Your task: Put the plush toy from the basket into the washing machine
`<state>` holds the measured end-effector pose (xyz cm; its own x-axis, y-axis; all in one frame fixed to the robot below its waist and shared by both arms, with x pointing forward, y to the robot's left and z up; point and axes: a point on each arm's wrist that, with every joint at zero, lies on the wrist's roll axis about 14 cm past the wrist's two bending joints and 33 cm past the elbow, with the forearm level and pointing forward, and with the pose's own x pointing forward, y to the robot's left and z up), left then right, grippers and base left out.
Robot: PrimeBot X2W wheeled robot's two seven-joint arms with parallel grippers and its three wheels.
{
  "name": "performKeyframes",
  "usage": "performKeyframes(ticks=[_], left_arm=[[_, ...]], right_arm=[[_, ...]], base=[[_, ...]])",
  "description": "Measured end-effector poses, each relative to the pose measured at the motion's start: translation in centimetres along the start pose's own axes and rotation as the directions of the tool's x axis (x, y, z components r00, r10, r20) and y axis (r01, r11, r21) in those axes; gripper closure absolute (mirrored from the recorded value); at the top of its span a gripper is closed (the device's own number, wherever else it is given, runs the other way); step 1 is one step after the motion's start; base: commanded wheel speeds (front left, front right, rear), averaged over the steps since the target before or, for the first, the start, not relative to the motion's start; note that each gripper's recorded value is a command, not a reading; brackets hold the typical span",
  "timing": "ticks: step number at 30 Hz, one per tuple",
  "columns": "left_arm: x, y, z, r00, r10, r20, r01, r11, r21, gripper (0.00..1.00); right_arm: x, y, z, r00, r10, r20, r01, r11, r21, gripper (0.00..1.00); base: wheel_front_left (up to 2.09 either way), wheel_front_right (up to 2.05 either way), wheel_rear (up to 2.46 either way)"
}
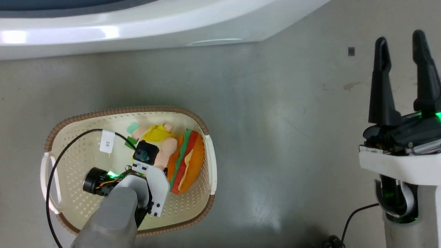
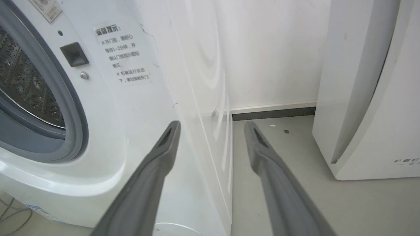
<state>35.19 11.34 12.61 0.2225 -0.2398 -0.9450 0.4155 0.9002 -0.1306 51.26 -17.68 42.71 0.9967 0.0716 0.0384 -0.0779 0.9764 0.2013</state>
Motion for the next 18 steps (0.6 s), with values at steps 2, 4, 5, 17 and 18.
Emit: performKeyframes(ticks=[2,4,5,17,18], left_arm=[[0.4,0.1,-0.3,1.0,-0.002,-0.016,0.002,1.0,-0.001,0.0],[0.8,0.2,-0.6,0.999,-0.003,-0.032,0.003,1.0,0.002,0.0],[0.9,0.2,-0.7,0.999,-0.005,-0.037,0.005,1.0,0.002,0.0],[3.7,0.7,-2.6,0.995,-0.017,-0.096,0.02,0.999,0.032,0.0],[3.9,0.8,-2.5,0.995,-0.017,-0.094,0.02,0.999,0.036,0.0]], right_arm=[[0.2,0.0,-0.2,1.0,0.001,0.004,-0.001,1.0,0.003,0.0],[0.4,-0.1,-0.5,1.0,0.001,0.006,-0.001,1.0,0.009,0.0],[0.5,-0.1,-0.6,1.0,0.001,0.01,-0.001,1.0,0.009,0.0],[1.6,-0.9,-2.3,1.0,-0.01,0.026,0.009,0.999,0.043,0.0],[1.7,-1.0,-2.4,1.0,-0.011,0.026,0.01,0.999,0.045,0.0]], base=[[0.0,0.0,0.0],[0.0,0.0,0.0],[0.0,0.0,0.0],[0.0,0.0,0.0],[0.0,0.0,0.0]])
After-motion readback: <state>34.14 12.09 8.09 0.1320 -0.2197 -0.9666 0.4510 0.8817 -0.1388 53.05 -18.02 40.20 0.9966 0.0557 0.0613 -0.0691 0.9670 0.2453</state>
